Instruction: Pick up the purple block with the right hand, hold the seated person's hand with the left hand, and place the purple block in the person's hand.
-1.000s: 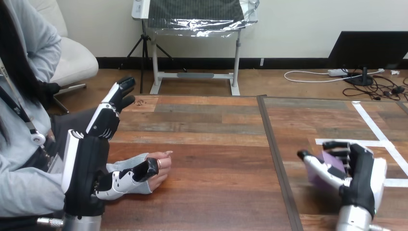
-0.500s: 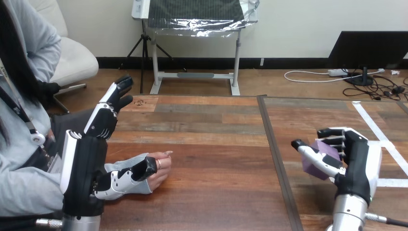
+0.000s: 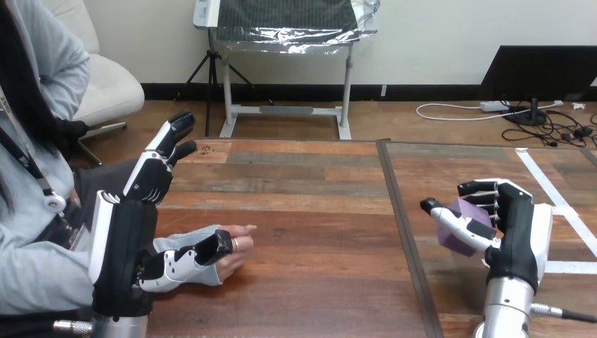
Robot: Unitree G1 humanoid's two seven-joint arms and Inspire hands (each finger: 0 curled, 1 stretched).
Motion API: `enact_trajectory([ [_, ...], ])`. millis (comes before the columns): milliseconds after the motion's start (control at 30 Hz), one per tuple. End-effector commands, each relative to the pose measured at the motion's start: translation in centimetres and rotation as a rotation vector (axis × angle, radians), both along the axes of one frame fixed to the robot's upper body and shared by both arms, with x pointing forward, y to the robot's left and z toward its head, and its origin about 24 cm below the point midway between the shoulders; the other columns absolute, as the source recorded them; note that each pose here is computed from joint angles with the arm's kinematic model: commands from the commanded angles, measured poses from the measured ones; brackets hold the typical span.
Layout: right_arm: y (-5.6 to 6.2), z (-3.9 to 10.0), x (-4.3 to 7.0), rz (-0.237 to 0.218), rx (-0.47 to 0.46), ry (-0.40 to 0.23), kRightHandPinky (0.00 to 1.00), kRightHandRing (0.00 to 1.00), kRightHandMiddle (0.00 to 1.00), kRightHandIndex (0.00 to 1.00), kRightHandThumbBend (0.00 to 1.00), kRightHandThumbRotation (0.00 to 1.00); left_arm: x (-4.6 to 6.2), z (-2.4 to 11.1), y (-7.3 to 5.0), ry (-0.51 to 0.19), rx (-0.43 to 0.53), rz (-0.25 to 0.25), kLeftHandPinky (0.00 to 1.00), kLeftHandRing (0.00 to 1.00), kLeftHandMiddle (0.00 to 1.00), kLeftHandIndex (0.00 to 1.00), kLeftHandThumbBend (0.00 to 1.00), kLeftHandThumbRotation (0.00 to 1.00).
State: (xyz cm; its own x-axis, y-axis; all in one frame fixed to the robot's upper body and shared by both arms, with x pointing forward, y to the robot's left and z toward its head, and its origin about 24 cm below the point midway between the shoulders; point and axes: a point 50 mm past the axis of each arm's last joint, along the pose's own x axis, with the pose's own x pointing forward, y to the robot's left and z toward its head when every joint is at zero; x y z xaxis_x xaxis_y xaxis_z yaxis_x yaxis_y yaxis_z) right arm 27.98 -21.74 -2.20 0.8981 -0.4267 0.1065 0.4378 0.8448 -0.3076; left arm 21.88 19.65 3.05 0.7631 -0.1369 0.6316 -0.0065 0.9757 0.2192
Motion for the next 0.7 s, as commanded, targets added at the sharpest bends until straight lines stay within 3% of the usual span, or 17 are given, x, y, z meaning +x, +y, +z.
enact_trajectory([
  [0, 0.9, 3.6, 3.0, 0.055, 0.009, -0.151, 0.31, 0.35, 0.41, 0.46, 0.85, 0.0, 0.9, 1.0, -0.2, -0.05, 0.007, 0.001, 0.83, 0.9, 0.91, 0.87, 1.0, 0.63],
  [200, 1.0, 3.9, 3.2, 0.063, 0.004, -0.158, 0.31, 0.35, 0.41, 0.46, 0.86, 0.0, 0.9, 1.0, -0.1, -0.043, 0.026, 0.015, 0.83, 0.9, 0.91, 0.87, 1.0, 0.64],
  [667, 1.6, 4.5, 3.9, 0.109, 0.026, -0.165, 0.31, 0.36, 0.42, 0.46, 0.84, 0.0, 1.1, 0.9, 1.2, 0.06, 0.238, 0.105, 0.88, 0.94, 0.93, 0.91, 1.0, 0.64],
])
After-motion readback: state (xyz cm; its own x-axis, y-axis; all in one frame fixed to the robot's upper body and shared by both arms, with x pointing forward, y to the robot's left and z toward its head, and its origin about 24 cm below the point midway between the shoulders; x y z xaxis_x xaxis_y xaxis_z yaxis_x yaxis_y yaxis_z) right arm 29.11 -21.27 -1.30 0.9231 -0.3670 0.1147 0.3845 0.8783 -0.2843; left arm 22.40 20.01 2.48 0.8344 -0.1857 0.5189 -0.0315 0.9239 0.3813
